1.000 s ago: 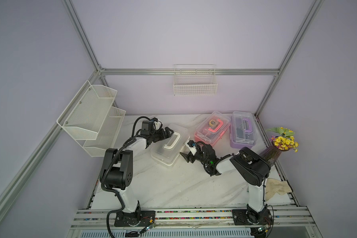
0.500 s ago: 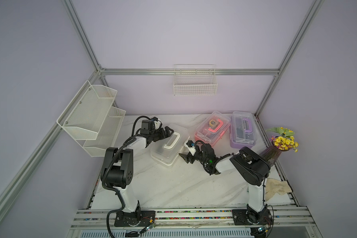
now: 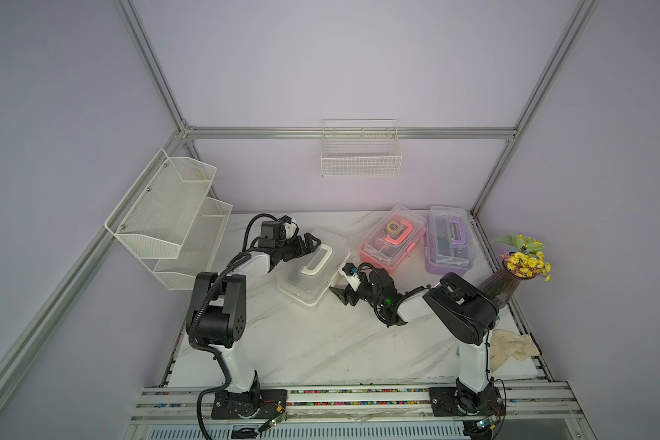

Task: Close toolboxes
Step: Fasten the toolbox latch on the toolbox.

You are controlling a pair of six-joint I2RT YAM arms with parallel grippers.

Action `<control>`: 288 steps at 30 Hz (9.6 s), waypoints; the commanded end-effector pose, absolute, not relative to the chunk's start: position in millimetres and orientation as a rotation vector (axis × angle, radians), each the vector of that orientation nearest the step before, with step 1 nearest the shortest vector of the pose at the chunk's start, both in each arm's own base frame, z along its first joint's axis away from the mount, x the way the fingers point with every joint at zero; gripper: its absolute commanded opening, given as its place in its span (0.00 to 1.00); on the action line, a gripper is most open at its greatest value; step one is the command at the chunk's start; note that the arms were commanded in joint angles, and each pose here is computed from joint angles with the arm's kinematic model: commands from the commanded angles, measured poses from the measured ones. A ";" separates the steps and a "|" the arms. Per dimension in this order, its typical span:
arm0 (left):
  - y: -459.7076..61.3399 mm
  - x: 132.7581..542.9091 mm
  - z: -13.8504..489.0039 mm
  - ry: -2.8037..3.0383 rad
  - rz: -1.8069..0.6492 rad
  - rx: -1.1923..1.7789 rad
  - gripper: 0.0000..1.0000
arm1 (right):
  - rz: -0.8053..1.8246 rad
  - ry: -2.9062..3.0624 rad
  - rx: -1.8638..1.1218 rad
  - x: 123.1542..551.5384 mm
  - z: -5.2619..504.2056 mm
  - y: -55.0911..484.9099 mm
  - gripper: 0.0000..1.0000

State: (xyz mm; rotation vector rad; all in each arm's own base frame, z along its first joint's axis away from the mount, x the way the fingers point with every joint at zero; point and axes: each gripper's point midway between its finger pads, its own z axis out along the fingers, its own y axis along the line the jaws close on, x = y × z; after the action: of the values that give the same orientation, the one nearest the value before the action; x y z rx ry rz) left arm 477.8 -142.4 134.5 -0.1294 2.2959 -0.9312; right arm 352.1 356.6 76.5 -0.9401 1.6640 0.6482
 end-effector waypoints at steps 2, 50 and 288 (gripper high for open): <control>-155.9 482.7 144.0 2.283 -0.988 -0.056 1.00 | 0.628 1.669 -0.993 343.6 63.9 356.3 0.76; -161.2 476.3 135.9 2.317 -1.025 -0.033 1.00 | 0.559 1.574 -0.774 342.9 93.3 336.1 0.50; -183.2 405.7 146.3 2.278 -1.065 -0.347 0.91 | 0.540 1.888 -0.407 446.0 196.6 309.6 0.68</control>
State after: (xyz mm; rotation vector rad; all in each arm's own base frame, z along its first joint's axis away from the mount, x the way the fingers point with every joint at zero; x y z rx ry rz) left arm 442.8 -135.0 139.6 -0.4435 2.2053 -0.8348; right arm 461.1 331.0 169.5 -0.3549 1.9157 0.6998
